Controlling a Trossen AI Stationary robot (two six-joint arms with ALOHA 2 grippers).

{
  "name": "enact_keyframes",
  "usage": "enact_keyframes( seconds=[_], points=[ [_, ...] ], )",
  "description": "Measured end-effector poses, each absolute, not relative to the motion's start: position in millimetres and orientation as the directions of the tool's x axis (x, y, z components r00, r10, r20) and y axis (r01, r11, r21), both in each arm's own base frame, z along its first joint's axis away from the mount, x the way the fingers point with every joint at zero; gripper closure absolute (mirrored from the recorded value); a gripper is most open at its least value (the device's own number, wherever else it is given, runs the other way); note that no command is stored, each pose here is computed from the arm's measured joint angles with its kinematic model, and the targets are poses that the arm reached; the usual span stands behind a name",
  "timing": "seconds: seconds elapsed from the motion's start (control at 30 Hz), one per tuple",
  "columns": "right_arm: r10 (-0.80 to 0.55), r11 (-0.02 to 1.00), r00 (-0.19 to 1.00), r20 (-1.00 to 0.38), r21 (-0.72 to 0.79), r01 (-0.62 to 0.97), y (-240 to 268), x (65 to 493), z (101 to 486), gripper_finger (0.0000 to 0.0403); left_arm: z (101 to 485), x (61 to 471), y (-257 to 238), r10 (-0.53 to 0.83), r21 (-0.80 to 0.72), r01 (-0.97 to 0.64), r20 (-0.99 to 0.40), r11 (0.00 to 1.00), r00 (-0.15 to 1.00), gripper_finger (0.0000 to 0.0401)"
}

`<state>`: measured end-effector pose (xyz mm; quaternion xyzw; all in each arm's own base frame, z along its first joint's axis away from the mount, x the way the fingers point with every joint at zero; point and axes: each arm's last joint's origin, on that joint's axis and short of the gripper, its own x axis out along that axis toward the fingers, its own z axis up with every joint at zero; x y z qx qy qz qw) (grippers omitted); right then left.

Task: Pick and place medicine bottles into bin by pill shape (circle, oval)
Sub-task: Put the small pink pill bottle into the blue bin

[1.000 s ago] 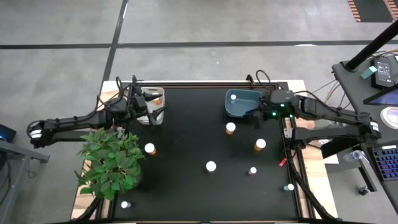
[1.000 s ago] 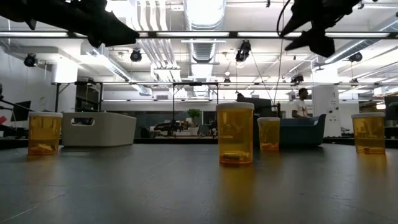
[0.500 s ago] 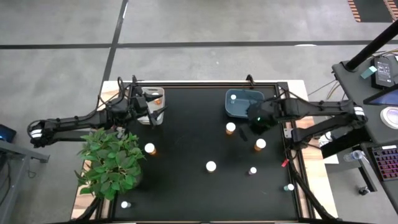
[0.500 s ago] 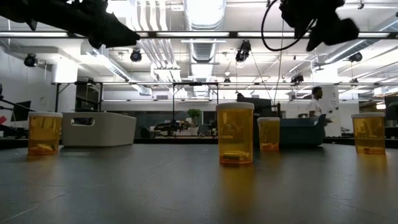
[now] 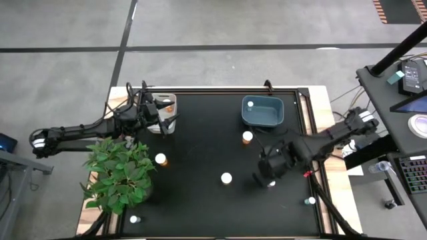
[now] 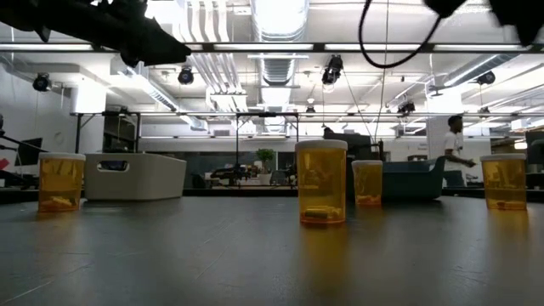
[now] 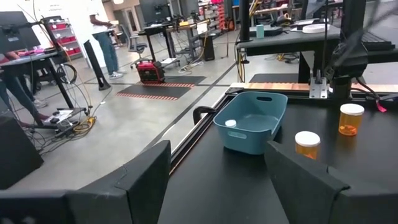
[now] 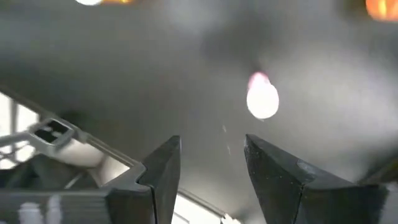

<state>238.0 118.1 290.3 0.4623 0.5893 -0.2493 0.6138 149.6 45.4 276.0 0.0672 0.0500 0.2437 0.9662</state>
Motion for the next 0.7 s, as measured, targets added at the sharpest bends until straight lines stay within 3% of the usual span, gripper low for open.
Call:
enact_keyframes(
  seconds=[0.3, 0.47, 0.7],
  points=[
    [0.151, 0.392, 0.019, -0.988, 0.077, 0.917, 144, 217, 276, 0.0234, 276, 149, 45, 0.478, 0.154, -0.465, -0.060, 0.872, 0.876, 0.0156],
    [0.139, 0.342, 0.031, -0.990, 0.077, 0.937, 143, 215, 277, 0.0226, 277, 149, 45, 0.478, 0.153, -0.465, -0.058, 0.872, 0.877, 0.0157],
    [0.117, 0.331, 0.001, -0.993, 0.040, 0.943, 141, 212, 267, 0.0185, 277, 149, 45, 0.478, 0.153, -0.465, -0.057, 0.872, 0.877, 0.0157]
  ],
)
